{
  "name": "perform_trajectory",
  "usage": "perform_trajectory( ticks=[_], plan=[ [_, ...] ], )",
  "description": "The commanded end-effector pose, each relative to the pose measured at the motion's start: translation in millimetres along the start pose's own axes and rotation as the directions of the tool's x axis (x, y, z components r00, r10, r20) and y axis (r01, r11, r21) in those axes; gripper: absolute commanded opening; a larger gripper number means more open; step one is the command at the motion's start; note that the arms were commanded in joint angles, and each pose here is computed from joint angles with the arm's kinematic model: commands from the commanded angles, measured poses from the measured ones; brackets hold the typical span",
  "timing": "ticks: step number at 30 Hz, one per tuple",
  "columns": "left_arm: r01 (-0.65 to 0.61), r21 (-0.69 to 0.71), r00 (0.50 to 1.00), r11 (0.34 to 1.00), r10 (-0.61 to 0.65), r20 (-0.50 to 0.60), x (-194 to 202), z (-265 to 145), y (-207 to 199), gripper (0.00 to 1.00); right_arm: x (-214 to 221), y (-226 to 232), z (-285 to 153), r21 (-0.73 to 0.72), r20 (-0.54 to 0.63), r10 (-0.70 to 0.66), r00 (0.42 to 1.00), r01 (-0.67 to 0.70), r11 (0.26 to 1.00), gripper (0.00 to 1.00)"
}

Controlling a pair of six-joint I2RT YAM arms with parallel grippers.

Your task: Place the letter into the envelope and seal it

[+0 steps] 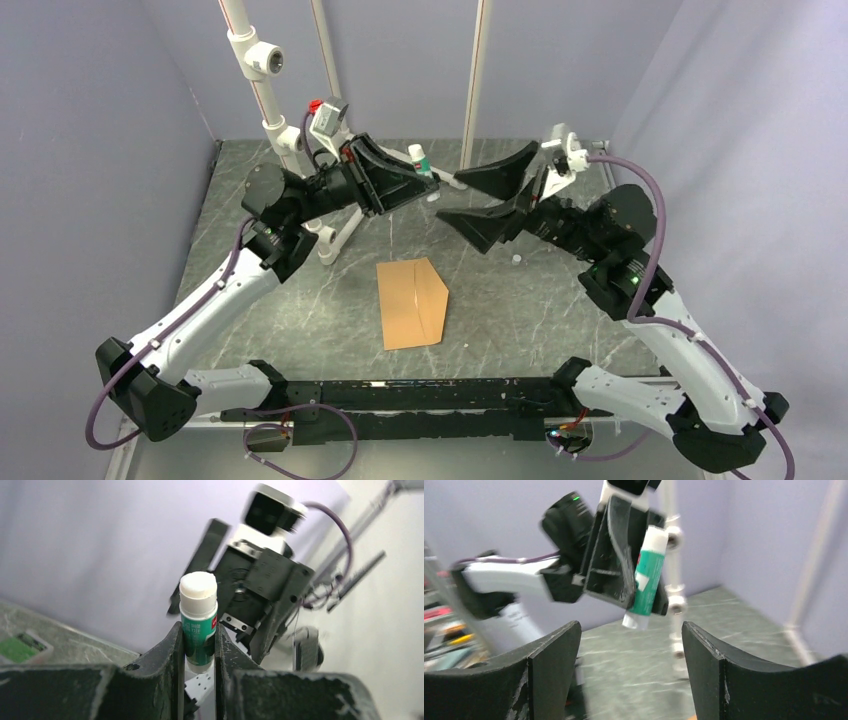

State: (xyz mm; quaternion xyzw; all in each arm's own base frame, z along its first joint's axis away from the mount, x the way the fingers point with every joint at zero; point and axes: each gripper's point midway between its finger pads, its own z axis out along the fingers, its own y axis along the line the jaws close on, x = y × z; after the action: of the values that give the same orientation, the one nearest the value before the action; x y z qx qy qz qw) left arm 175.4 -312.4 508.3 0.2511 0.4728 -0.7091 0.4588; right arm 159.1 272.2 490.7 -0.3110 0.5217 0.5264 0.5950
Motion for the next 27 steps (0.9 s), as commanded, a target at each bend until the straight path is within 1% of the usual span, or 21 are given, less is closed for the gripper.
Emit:
perform_trajectory(
  ticks=[1, 2, 3, 5, 8, 11, 12, 15, 16, 19, 23, 27],
  plan=[
    [0.206, -0.195, 0.973, 0.959, -0.180, 0.146, -27, 3, 25, 0.02, -33, -53, -14, 0.282, 0.007, -0.366, 0.931, 0.349, 0.894, 0.78],
    [0.221, -0.220, 0.971, 0.950, -0.193, 0.145, -27, 3, 29, 0.02, -34, -53, -13, 0.275, 0.015, -0.414, 0.910, 0.395, 0.877, 0.78],
    [0.239, -0.246, 0.967, 0.939, -0.207, 0.149, -28, 4, 34, 0.02, -40, -51, -11, 0.270, 0.047, -0.455, 0.889, 0.428, 0.863, 0.78],
    [0.271, -0.268, 0.957, 0.924, -0.229, 0.179, -31, 3, 38, 0.03, -42, -49, -7, 0.249, 0.079, -0.512, 0.855, 0.480, 0.841, 0.78],
    [0.317, -0.266, 0.938, 0.910, -0.259, 0.230, -36, 2, 41, 0.02, -41, -52, -2, 0.252, 0.083, -0.554, 0.829, 0.520, 0.816, 0.78],
    [0.362, -0.284, 0.924, 0.888, -0.302, 0.235, -35, 4, 45, 0.02, -40, -52, 4, 0.255, 0.105, -0.587, 0.803, 0.548, 0.797, 0.76],
    [0.378, -0.297, 0.919, 0.877, -0.318, 0.233, -33, 4, 48, 0.03, -41, -53, 5, 0.270, 0.117, -0.592, 0.798, 0.548, 0.792, 0.75],
    [0.410, -0.318, 0.908, 0.855, -0.350, 0.232, -29, 4, 54, 0.03, -48, -52, 9, 0.316, 0.158, -0.613, 0.774, 0.548, 0.774, 0.64],
    [0.416, -0.319, 0.905, 0.852, -0.354, 0.234, -29, 5, 55, 0.03, -45, -51, 12, 0.314, 0.154, -0.622, 0.768, 0.559, 0.767, 0.63],
    [0.428, -0.320, 0.900, 0.845, -0.365, 0.240, -29, 5, 57, 0.02, -34, -50, 23, 0.301, 0.113, -0.650, 0.752, 0.597, 0.743, 0.63],
    [0.462, -0.315, 0.884, 0.829, -0.401, 0.241, -26, 7, 59, 0.02, -23, -46, 30, 0.291, 0.100, -0.647, 0.756, 0.600, 0.745, 0.64],
    [0.477, -0.297, 0.875, 0.828, -0.415, 0.248, -26, 7, 57, 0.02, -22, -56, 30, 0.355, 0.076, -0.640, 0.765, 0.579, 0.734, 0.62]
  ],
)
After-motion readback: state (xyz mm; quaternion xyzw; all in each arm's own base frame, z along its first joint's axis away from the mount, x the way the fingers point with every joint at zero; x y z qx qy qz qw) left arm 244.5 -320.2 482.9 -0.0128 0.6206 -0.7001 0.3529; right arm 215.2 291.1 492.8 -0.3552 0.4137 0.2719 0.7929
